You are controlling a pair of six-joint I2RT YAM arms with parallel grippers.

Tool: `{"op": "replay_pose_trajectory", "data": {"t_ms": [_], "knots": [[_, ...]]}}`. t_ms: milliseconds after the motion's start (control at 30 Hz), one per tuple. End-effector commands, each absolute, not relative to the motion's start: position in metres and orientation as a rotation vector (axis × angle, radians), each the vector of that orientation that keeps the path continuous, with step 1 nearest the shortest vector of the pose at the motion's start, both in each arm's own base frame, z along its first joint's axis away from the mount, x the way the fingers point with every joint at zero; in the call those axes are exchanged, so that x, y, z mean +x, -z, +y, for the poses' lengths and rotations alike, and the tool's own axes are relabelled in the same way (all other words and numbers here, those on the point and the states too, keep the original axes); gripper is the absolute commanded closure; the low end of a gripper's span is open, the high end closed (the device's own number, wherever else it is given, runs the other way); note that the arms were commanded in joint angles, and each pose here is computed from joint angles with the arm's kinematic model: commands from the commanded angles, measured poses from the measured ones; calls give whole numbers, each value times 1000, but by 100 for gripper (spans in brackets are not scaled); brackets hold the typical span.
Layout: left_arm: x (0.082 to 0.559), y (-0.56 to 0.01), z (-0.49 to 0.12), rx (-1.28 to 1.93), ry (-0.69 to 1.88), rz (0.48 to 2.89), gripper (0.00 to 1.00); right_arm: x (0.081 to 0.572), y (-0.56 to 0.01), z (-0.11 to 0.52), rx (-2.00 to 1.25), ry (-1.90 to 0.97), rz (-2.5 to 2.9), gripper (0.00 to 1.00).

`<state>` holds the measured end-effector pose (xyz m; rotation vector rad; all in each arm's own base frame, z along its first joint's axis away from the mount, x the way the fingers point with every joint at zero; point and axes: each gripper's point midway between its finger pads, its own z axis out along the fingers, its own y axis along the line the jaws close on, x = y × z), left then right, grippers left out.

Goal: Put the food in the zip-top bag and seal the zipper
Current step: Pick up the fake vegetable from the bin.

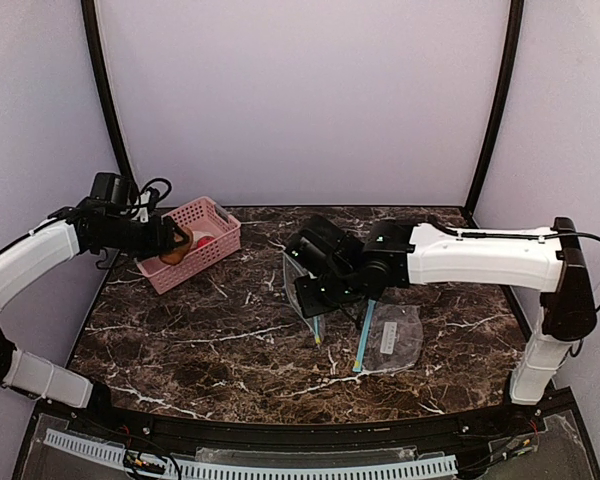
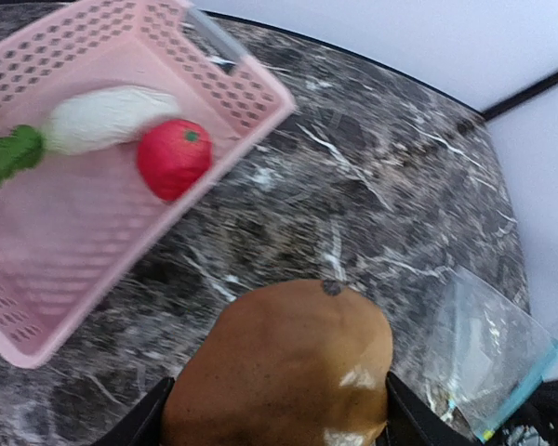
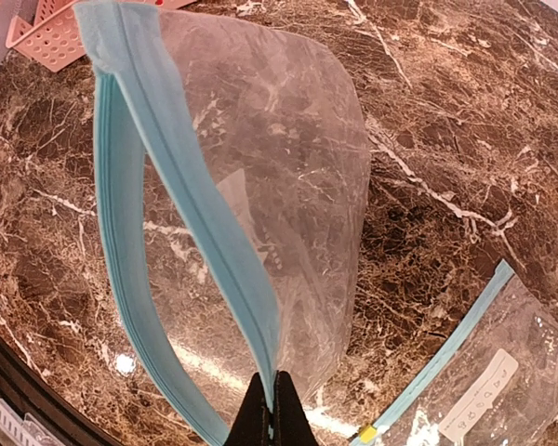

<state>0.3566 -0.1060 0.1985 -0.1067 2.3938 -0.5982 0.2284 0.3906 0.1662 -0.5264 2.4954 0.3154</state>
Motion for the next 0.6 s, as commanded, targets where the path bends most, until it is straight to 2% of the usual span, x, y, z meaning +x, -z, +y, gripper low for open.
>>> {"op": "replay_pose_trajectory", "data": {"t_ms": [0,267,567], "knots": [[293,-201,-161,-52,846,2479,62,230,-175,395,-544,-374,2456,100],[229,-228,-232,32,1158,2393,63,223,-159,408,-587,-458,2471,100],[207,-233,-300,115,1350,2333,63,216,-142,416,-609,-486,2491,100]]}}
